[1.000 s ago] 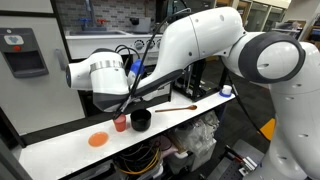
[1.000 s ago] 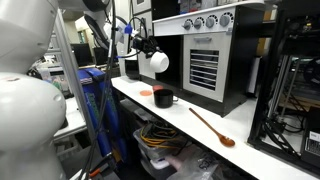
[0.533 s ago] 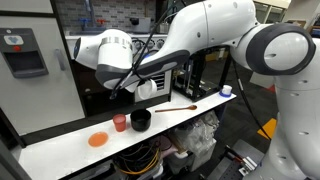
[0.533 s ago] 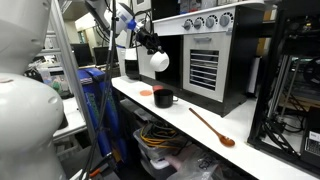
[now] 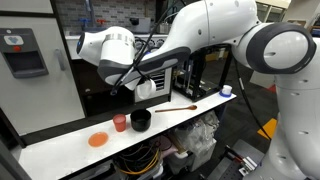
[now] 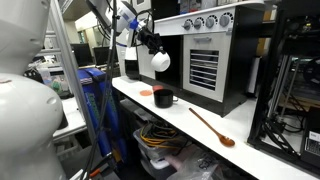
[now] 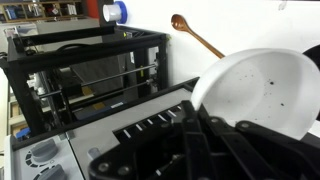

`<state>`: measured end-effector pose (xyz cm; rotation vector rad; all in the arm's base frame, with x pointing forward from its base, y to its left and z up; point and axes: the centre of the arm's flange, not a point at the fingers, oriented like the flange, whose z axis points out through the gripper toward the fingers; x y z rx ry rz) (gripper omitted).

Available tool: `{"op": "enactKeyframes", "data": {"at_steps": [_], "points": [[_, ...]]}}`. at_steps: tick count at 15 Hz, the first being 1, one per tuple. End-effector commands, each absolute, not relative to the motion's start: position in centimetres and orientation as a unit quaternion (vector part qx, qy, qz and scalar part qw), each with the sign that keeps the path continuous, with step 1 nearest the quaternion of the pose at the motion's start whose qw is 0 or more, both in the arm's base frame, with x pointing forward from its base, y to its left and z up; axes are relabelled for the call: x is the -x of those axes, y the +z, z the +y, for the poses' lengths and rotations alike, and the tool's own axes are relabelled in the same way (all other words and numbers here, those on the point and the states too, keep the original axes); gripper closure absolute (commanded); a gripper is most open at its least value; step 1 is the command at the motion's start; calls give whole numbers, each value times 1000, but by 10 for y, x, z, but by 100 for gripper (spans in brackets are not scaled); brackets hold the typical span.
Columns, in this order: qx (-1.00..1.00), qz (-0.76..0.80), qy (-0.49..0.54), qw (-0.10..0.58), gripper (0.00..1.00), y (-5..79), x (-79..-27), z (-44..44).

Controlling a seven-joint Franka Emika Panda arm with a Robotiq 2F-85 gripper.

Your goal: Pour the contents from the white bowl into the black cup then put the white bowl on the shelf

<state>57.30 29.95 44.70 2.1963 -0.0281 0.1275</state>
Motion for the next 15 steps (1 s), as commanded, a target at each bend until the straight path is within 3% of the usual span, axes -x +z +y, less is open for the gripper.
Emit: {"op": "enactKeyframes", "data": {"at_steps": [1, 15], "points": [[-893, -18, 53, 447, 99, 446, -574, 301], [-929, -292, 117, 194, 99, 495, -593, 309]]}}
